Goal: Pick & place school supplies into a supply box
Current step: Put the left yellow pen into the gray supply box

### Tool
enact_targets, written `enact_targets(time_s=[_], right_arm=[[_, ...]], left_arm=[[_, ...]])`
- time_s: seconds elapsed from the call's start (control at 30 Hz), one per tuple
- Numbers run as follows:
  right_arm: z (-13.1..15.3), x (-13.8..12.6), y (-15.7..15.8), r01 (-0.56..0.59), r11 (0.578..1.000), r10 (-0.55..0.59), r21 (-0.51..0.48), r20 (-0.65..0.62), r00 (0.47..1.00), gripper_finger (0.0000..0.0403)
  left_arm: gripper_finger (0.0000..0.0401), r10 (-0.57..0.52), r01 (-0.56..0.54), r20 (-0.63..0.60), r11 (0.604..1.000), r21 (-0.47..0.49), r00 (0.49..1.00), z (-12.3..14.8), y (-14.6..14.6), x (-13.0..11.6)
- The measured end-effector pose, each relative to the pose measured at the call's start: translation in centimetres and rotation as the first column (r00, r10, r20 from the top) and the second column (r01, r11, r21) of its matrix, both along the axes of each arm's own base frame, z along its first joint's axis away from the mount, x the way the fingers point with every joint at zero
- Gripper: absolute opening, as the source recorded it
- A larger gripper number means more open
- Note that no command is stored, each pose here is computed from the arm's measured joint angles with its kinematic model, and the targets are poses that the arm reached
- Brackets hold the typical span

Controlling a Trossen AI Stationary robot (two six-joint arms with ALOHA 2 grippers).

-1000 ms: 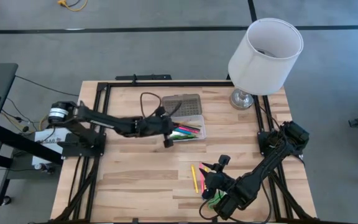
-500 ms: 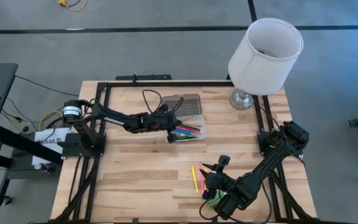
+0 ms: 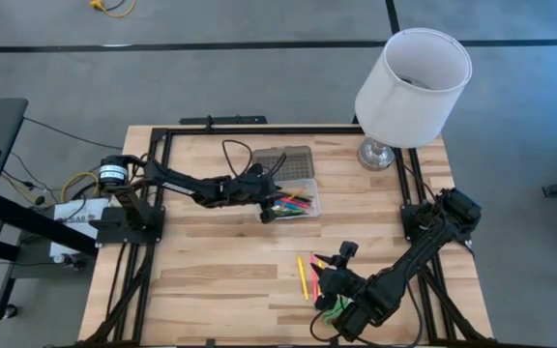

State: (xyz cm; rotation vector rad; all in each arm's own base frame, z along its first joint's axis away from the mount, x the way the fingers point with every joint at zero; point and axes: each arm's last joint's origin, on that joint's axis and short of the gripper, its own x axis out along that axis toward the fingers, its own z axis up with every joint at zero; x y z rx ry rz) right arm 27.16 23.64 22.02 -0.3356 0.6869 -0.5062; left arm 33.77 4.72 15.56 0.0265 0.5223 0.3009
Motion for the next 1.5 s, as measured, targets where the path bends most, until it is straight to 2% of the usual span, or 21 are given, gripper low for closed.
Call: enact_targets(time_s=[0.13, 0.23, 0.37, 0.57, 0.73, 0.9, 1.0, 1.2, 1.4, 1.5], right_arm=[[0.0, 0.0, 0.0, 0.023, 0.999, -0.024, 0.033, 0.016, 1.0, 0.0111], [-0.2, -0.1, 0.0, 0.046, 0.993, -0.046, 0.105, 0.0, 0.999, 0.0111], [-0.7, 0.1, 0.1, 0.084, 0.974, -0.075, 0.21, -0.048, 0.996, 0.0111], [-1.7, 0.4, -0.1, 0.104, 0.953, -0.094, 0.284, -0.048, 0.994, 0.0111], [-2.5, 1.4, -1.3, 0.17, 0.913, -0.148, 0.372, -0.087, 0.985, 0.0111], [-3.3, 2.4, -3.0, 0.235, 0.875, -0.207, 0.423, -0.111, 0.972, 0.0111], [-3.9, 3.1, -3.5, 0.217, 0.863, -0.194, 0.455, -0.097, 0.976, 0.0111], [-4.2, 4.5, -4.6, 0.228, 0.798, -0.197, 0.557, -0.117, 0.973, 0.0111], [-4.2, 4.8, -4.7, 0.258, 0.759, -0.253, 0.597, -0.095, 0.963, 0.0111], [-5.3, 5.0, -4.2, 0.276, 0.735, -0.263, 0.619, -0.116, 0.958, 0.0111]], left_arm=[[0.0137, -0.026, 0.026, -0.005, 1.0, -0.012, 1.0, 0.3, -0.2, -0.2], [0.0139, -0.08, 0.079, -0.013, 0.996, -0.032, 0.997, 1.1, -1.1, -0.5], [0.0138, -0.155, 0.151, -0.076, 0.987, -0.051, 0.985, 2.2, -3.2, -1.6], [0.0138, -0.237, 0.227, -0.208, 0.971, -0.072, 0.949, 3.1, -7.9, -3.8], [0.0138, -0.248, 0.253, -0.297, 0.967, -0.023, 0.922, 2.5, -12.6, -5.6], [0.0138, -0.253, 0.282, -0.296, 0.958, 0.059, 0.921, 1.5, -16.4, -7.7], [0.0138, -0.243, 0.281, -0.284, 0.955, 0.1, 0.928, 1.0, -18.0, -9.0], [0.0138, -0.225, 0.287, -0.302, 0.941, 0.178, 0.926, 0.7, -19.6, -10.6], [0.0138, -0.229, 0.291, -0.299, 0.939, 0.184, 0.927, 0.8, -19.9, -10.8], [0.0138, -0.227, 0.29, -0.3, 0.939, 0.186, 0.927, 0.7, -19.9, -10.8]])
